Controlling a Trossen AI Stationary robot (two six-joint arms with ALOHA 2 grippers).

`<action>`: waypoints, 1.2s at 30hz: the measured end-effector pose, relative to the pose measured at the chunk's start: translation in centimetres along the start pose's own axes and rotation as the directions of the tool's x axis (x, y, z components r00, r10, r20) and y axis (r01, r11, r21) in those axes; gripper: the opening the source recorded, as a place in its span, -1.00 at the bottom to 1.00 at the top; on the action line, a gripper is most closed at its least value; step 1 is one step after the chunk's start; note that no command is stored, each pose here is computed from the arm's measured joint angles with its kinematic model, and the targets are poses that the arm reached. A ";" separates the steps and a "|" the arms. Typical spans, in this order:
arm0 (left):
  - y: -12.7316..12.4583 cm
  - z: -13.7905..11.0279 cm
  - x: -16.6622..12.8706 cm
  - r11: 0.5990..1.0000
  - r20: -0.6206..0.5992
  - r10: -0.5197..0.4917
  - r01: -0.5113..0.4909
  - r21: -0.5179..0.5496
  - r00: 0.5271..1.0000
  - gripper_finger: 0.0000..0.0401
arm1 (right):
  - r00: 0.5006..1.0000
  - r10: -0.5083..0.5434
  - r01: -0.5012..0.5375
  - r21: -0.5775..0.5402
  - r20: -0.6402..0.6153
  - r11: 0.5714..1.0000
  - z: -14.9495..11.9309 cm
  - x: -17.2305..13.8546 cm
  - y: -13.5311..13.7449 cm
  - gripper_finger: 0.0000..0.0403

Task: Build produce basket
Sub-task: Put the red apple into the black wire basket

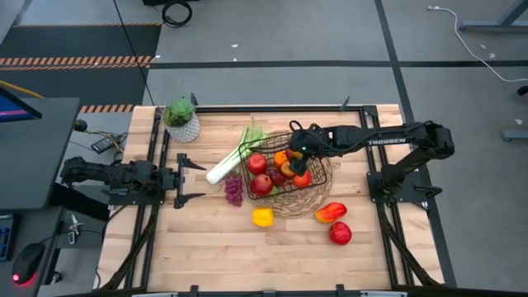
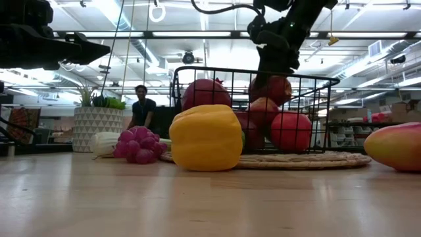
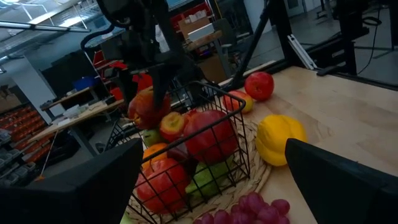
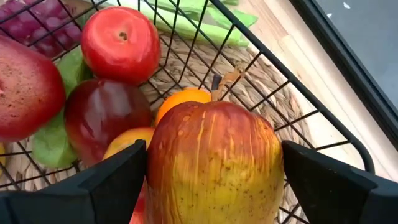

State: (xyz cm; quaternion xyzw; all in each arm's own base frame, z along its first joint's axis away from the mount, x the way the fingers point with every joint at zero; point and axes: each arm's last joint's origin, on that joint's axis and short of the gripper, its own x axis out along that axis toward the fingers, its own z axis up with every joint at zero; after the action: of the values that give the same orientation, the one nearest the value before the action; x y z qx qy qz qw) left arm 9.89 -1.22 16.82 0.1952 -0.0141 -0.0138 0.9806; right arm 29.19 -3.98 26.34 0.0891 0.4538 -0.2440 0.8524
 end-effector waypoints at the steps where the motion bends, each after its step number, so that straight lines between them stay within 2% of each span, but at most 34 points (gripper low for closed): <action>1: 0.0 0.0 0.0 1.000 0.002 0.001 -0.001 0.000 1.000 0.99 | 1.000 -0.001 0.001 -0.001 -0.002 1.000 0.0 0.1 0.0 0.82; 6: 0.0 0.0 0.0 1.000 0.002 0.001 0.000 0.000 1.000 0.99 | 0.999 0.007 -0.007 0.009 0.031 1.000 0.4 0.5 0.3 0.82; 14: 0.0 0.0 0.0 1.000 0.002 0.001 0.000 0.000 1.000 0.99 | 0.993 0.084 -0.084 -0.011 0.083 0.996 0.9 0.7 0.7 0.82; 27: 0.0 0.0 0.0 1.000 0.002 0.001 0.000 0.000 1.000 0.99 | 0.988 0.135 -0.133 -0.032 0.076 0.991 0.9 0.6 1.0 0.82; 36: 0.0 0.0 0.0 1.000 0.002 0.001 -0.001 0.000 1.000 0.99 | 0.980 0.123 -0.092 -0.196 0.154 0.976 1.7 0.6 0.9 0.97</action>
State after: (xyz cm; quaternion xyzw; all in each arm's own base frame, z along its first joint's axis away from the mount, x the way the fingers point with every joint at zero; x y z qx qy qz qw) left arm 9.87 -1.22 16.83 0.1950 -0.0149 -0.0137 0.9806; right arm 31.14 -4.03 26.78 0.0124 0.3971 -0.1602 0.9036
